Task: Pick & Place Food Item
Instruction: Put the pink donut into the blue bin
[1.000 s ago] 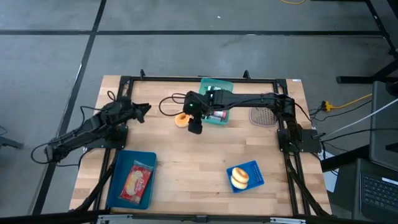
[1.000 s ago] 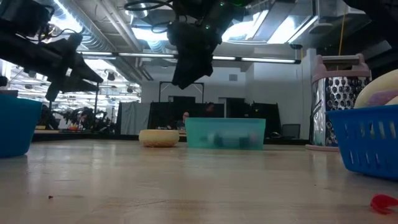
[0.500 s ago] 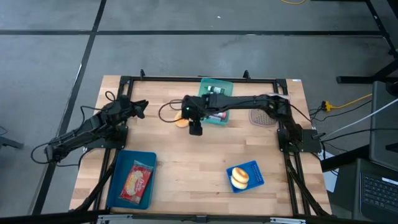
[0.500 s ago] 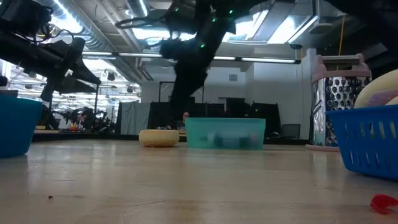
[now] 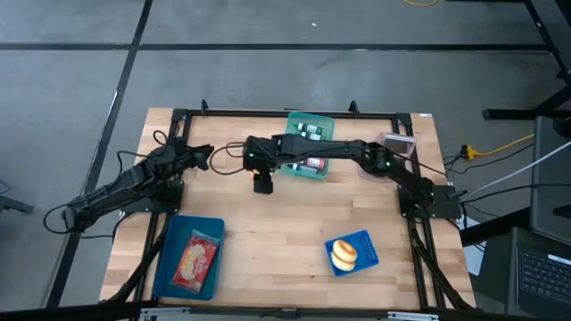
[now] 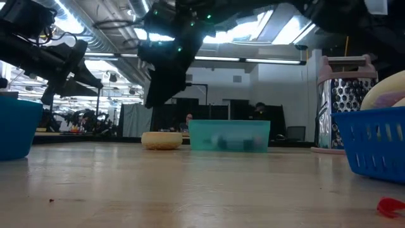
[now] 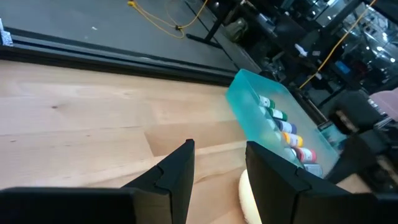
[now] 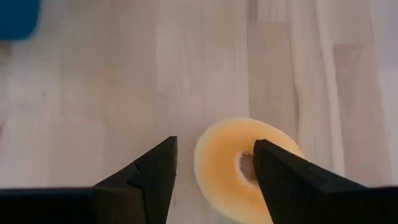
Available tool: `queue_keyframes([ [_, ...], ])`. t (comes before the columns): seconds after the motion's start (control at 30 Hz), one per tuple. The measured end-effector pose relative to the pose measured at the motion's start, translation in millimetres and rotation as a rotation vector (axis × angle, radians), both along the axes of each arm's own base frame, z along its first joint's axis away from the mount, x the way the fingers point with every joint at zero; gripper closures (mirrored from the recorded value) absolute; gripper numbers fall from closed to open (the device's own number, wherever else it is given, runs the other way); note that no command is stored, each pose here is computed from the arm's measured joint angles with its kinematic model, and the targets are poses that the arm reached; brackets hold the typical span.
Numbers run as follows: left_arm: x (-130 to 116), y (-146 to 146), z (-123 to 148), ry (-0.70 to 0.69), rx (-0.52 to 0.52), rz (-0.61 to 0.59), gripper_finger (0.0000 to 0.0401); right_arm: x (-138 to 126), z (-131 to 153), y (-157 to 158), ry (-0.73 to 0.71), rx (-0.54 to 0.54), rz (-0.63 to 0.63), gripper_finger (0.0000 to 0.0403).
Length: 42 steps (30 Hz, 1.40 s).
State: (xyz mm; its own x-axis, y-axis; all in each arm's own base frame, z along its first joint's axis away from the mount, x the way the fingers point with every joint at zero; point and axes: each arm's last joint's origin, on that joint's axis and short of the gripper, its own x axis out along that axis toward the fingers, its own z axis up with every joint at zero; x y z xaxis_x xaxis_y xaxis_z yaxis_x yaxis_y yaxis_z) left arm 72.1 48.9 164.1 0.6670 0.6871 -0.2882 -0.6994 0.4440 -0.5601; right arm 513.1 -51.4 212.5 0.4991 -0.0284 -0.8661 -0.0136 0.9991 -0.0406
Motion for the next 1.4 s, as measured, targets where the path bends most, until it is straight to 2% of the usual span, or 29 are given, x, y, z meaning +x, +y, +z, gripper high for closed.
queue_keyframes([
  [0.27,0.3,-0.3,0.0,0.003,0.002,-0.017,0.0263,-0.2,-31.5,-3.2,0.174,0.049,-0.006,0.0195],
  [0.43,0.3,-0.3,0.0,0.004,0.002,-0.018,0.0263,3.5,-44.4,-3.4,0.181,0.083,-0.027,0.0195],
  [0.77,0.3,-0.4,0.0,0.005,0.004,-0.019,0.0262,5.0,-41.3,-7.1,0.152,0.086,-0.050,0.0195],
  [1.0,0.4,-0.5,-0.1,0.010,0.007,-0.026,0.0262,9.4,-21.4,-9.7,0.084,0.074,-0.048,0.0195],
  [1.23,0.5,-0.5,-0.2,0.010,0.007,-0.028,0.0262,6.0,-36.5,-16.3,0.156,0.102,-0.052,0.0195],
  [1.4,0.5,-0.5,-0.2,0.010,0.006,-0.029,0.0262,8.1,-44.4,-17.6,0.157,0.110,-0.061,0.0195],
])
